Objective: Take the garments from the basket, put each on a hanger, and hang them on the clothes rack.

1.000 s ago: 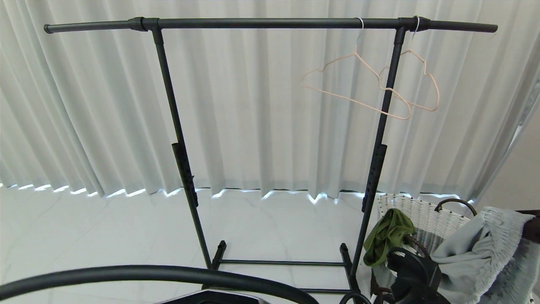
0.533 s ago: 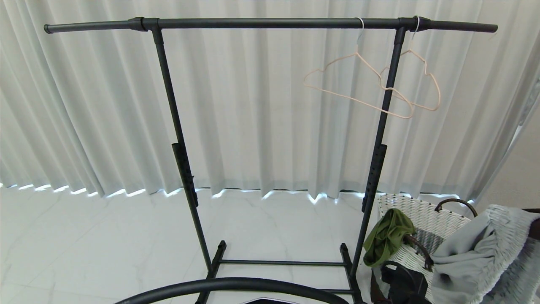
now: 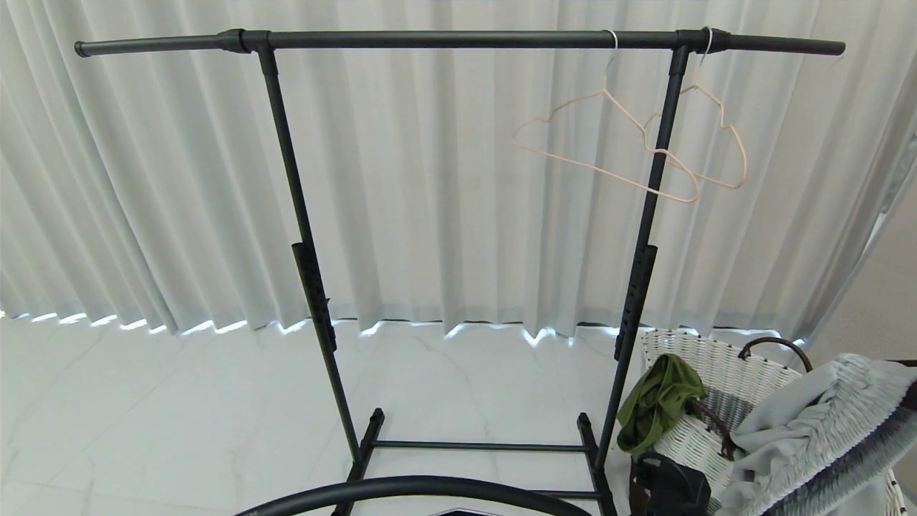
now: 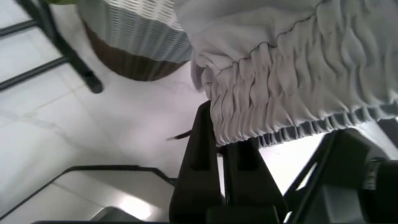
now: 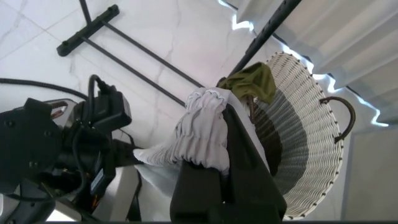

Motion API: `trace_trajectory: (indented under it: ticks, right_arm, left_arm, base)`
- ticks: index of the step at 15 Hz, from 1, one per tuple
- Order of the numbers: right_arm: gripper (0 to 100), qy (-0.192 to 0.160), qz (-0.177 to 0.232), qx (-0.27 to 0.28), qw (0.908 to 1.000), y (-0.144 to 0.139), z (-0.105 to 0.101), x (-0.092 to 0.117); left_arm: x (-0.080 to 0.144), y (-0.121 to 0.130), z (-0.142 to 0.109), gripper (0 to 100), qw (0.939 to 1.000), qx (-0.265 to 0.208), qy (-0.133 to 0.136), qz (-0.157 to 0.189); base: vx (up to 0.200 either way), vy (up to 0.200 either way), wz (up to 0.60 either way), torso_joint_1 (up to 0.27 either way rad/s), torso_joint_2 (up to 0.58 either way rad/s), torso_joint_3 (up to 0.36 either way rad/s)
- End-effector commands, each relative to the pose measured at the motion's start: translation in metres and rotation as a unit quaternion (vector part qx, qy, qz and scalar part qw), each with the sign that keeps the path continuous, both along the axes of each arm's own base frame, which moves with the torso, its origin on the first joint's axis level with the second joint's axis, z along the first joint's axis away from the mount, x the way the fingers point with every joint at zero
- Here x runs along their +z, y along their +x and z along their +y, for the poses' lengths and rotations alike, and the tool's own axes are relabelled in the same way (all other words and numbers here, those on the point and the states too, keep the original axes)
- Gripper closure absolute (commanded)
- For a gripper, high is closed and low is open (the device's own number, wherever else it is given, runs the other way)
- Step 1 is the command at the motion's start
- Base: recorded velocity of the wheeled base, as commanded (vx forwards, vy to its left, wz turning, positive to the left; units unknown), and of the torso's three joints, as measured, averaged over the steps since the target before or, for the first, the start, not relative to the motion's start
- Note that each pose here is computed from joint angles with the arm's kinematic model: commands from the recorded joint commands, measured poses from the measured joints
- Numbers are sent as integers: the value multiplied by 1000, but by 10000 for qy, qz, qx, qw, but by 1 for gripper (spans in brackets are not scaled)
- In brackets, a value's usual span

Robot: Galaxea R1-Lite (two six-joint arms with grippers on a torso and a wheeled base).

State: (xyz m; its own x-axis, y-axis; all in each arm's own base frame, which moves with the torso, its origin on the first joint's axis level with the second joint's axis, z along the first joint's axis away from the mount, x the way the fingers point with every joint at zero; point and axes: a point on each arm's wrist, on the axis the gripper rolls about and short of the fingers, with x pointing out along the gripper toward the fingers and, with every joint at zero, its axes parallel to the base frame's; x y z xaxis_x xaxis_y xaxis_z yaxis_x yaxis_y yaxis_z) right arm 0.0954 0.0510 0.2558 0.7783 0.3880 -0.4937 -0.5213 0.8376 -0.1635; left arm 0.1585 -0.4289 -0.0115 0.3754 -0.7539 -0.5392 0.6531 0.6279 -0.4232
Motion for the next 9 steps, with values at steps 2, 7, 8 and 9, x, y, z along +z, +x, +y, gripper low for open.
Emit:
trace_trajectory:
  ticks: [2, 7, 8, 9]
  right_arm:
    - [100, 75, 236, -117, 9996, 6, 3, -4]
    - [100, 10, 522, -117, 9986, 25, 14, -12]
    - [100, 35, 459, -57, 9989, 28, 18, -12]
    - [100, 86, 366, 22, 9993, 31, 22, -10]
  left_arm:
    - [21, -10, 13, 100, 9993, 285, 71, -243]
    - [142, -17, 105, 100, 9925, 818, -896, -126]
    - [170, -17, 132, 100, 9903, 892, -1049, -170]
    - [199, -19, 161, 100, 9891, 981, -1076, -211]
  base:
    - [0, 0, 0, 0, 0, 0]
    - [0, 0, 0, 0, 0, 0]
    - [0, 0, 0, 0, 0, 0]
    - [0, 0, 0, 0, 0, 0]
